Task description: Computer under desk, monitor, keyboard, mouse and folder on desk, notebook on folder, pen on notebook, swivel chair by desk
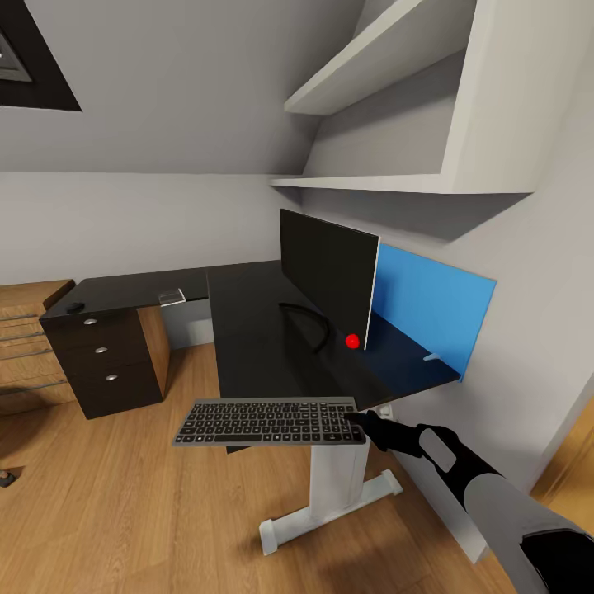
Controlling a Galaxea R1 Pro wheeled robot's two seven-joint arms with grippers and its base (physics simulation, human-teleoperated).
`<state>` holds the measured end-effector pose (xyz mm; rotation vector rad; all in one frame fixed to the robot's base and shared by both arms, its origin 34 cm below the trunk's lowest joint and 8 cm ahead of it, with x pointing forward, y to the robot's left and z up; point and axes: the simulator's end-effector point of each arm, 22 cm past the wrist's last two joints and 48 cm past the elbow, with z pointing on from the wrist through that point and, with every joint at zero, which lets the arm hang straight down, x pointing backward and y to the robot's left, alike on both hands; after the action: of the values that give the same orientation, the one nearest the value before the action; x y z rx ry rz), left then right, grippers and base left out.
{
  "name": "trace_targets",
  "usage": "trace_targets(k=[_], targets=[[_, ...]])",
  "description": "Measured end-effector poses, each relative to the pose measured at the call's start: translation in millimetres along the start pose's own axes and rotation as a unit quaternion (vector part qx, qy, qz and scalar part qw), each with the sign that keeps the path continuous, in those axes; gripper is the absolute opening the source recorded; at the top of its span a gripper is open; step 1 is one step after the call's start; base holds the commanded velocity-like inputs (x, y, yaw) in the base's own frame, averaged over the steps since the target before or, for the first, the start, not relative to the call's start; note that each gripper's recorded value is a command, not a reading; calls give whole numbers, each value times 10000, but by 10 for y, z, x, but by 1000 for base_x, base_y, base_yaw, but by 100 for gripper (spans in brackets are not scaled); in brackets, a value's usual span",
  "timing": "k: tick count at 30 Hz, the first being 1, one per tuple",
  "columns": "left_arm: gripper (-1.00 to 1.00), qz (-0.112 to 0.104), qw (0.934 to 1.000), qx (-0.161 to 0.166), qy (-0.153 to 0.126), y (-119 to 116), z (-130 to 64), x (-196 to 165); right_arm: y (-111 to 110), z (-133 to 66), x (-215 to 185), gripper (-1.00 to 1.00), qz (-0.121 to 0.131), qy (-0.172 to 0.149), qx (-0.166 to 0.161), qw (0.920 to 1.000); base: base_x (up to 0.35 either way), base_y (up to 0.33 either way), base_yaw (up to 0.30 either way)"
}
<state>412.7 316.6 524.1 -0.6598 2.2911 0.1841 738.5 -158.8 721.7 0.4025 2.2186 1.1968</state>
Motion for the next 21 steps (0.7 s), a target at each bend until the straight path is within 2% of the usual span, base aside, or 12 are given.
trace_targets(k=[7, 13, 15, 18, 21], targets=[[100, 7, 10000, 5, -2, -7, -24, -29, 34, -13, -17, -100, 1, 3, -4, 10000, 0, 0, 0], [100, 19, 10000, -3, 7, -13, -98, -102, 226, -30, -49, -100, -73, 23, -153, 9999, 0, 0, 0], [100, 21, 10000, -4, 8, -16, -122, -128, 322, -6, 6, -100, -204, 136, -215, 9995, 0, 0, 0], [100, 21, 10000, -9, 9, -20, -159, -168, 634, 23, 26, -100, -602, 268, -467, 9967, 0, 0, 0], [100, 22, 10000, -12, 10, -24, -195, -208, 796, 26, 21, -100, -750, 292, -574, 9951, 0, 0, 0]])
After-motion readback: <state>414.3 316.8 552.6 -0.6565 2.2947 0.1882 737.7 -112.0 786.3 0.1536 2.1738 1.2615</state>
